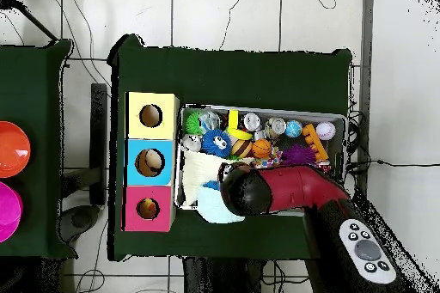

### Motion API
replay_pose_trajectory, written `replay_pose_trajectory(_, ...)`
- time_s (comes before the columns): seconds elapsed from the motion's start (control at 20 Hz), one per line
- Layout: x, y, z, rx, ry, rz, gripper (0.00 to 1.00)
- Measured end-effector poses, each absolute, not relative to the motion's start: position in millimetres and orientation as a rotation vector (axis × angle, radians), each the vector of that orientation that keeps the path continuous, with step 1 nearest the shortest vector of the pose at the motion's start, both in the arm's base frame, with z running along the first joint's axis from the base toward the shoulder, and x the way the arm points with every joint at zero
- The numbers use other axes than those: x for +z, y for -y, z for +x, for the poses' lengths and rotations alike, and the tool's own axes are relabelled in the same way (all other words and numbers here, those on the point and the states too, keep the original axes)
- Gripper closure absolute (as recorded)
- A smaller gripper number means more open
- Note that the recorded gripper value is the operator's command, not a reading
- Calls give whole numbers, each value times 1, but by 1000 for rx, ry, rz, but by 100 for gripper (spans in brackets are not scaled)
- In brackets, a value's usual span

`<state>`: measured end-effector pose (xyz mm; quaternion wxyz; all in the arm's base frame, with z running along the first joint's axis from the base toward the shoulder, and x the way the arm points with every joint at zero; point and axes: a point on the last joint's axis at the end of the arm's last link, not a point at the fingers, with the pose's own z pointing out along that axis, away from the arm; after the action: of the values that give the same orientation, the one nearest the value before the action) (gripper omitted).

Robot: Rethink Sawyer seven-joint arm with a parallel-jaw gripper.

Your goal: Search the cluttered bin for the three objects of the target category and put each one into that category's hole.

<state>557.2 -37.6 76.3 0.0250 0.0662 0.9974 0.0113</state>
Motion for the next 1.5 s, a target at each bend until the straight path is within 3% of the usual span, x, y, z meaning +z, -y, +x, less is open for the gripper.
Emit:
replay_pose_trajectory(0.05,84,48,559,25,-3063,192,0)
replay_pose_trajectory(0.65,103,90,555,17,-3015,200,0)
replay_pose_trajectory(1.5,79,96,541,188,-3034,179,0)
